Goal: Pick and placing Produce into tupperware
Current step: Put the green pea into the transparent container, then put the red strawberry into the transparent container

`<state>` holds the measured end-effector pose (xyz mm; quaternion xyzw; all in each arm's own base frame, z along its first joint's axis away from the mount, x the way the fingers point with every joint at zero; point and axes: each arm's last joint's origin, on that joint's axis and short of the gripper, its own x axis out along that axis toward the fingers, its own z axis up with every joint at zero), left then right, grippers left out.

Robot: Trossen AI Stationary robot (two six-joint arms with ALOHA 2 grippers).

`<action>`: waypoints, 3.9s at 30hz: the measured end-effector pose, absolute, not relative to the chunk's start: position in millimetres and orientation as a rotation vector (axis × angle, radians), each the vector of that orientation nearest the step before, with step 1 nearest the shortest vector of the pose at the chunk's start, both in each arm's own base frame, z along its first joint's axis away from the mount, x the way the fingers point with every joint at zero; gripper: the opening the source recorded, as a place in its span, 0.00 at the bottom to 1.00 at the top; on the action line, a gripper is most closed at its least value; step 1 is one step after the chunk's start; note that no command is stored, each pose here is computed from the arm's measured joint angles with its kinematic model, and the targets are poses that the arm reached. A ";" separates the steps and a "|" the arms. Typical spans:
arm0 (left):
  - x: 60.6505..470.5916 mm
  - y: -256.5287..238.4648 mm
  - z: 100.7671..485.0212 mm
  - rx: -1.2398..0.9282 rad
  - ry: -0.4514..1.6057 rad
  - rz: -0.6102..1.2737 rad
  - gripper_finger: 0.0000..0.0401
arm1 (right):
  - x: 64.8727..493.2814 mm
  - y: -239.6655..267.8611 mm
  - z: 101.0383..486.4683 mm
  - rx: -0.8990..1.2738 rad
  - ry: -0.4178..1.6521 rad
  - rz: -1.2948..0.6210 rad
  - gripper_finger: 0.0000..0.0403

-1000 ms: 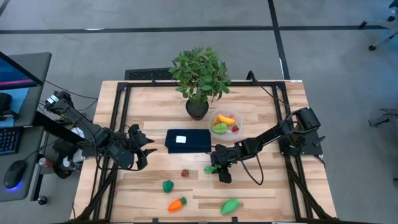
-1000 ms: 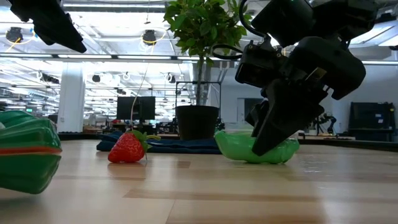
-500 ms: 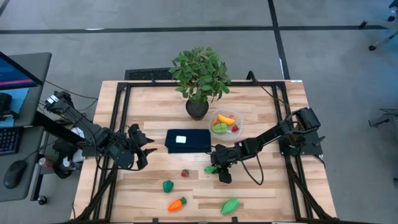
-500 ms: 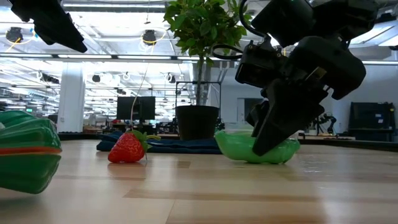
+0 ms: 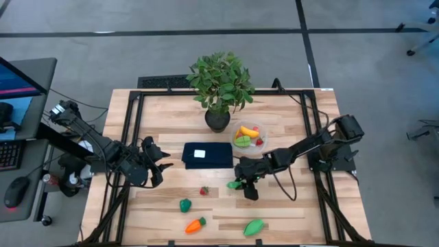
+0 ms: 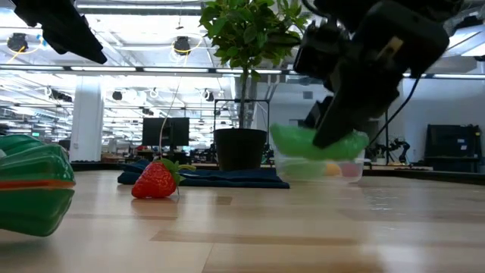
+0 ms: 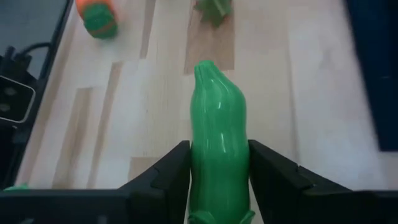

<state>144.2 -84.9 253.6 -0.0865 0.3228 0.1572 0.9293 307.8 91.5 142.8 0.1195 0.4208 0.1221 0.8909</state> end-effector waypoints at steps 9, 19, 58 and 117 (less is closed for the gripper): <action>144.2 -84.8 253.7 -0.160 0.661 0.319 0.43 | 288.4 70.3 185.9 0.265 0.858 0.203 0.37; 144.4 -84.1 254.2 -0.118 0.644 0.333 0.43 | 249.6 44.5 228.4 0.245 0.862 0.054 0.36; 145.3 -82.3 256.1 -0.119 0.579 0.403 0.43 | 243.3 -52.0 198.9 0.092 1.098 -0.394 0.41; 243.9 -107.4 203.6 -0.227 0.843 -0.102 0.43 | 160.5 92.9 265.3 0.326 0.862 -0.065 0.33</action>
